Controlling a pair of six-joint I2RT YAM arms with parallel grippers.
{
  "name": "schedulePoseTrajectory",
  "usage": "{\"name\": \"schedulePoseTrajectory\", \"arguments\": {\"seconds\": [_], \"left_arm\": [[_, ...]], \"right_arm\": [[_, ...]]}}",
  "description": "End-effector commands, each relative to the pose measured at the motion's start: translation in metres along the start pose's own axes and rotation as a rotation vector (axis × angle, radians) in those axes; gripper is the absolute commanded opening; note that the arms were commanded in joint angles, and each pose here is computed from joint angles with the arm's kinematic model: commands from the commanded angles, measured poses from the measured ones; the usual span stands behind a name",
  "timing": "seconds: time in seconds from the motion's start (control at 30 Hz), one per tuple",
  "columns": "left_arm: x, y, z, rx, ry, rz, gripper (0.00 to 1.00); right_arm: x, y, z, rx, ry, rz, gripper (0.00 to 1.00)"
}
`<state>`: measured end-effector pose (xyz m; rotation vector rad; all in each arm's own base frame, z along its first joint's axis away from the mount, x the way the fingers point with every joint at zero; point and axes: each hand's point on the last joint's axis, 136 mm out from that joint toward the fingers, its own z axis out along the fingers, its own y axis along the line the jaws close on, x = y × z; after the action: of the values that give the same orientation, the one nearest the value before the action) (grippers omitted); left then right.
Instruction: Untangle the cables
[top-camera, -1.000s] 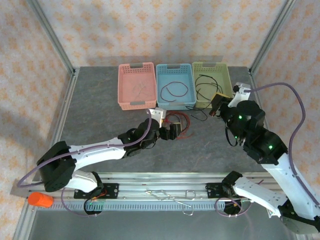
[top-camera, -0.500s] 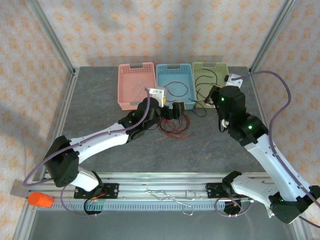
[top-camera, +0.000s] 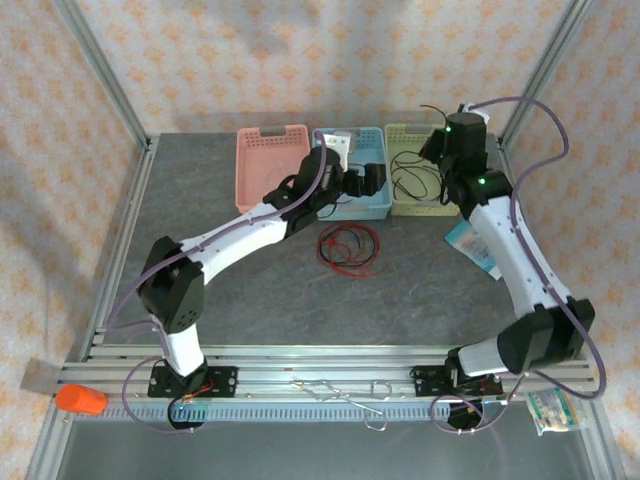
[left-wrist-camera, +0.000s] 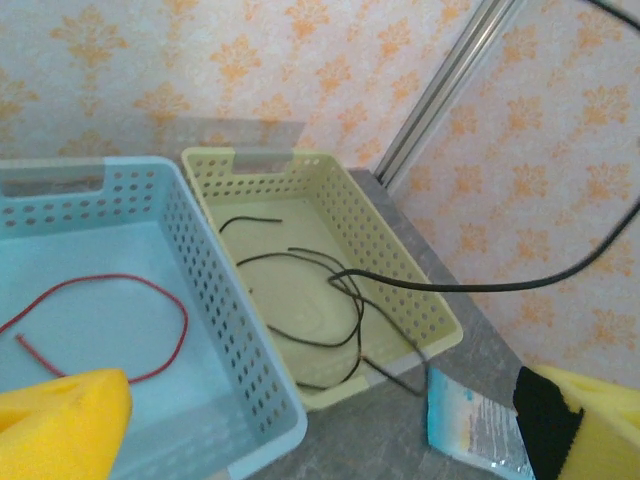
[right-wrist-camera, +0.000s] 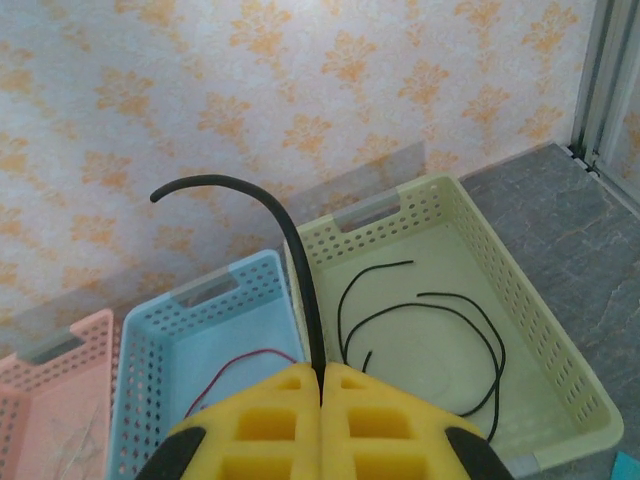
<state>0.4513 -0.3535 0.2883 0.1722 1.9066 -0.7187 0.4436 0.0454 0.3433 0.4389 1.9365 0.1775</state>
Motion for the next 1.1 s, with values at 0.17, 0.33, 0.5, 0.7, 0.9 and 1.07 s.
{"name": "schedulePoseTrajectory", "arguments": {"seconds": [0.17,0.33,0.5,0.7,0.9,1.07], "left_arm": [[0.0,-0.014,0.045,0.039,0.071,0.051,0.99],[0.001,-0.016,0.068,0.041,0.089,0.06,0.99],[0.007,-0.015,0.082,0.041,0.113,0.066,0.99],[0.027,-0.007,0.086,0.033,0.161,0.072,0.99],[0.049,0.003,0.074,0.02,0.19,0.071,0.99],[0.059,0.01,0.059,0.005,0.201,0.067,0.99]], "right_arm": [[-0.029,-0.02,0.065,0.043,-0.003,0.07,0.0],[-0.027,-0.033,0.119,0.072,0.055,0.099,0.0],[-0.017,-0.045,0.165,0.112,0.097,0.128,0.0],[0.021,-0.066,0.207,0.198,0.182,0.114,0.0],[0.066,-0.071,0.218,0.181,0.295,0.113,0.05],[0.068,-0.071,0.212,0.183,0.317,0.108,0.22]]}}
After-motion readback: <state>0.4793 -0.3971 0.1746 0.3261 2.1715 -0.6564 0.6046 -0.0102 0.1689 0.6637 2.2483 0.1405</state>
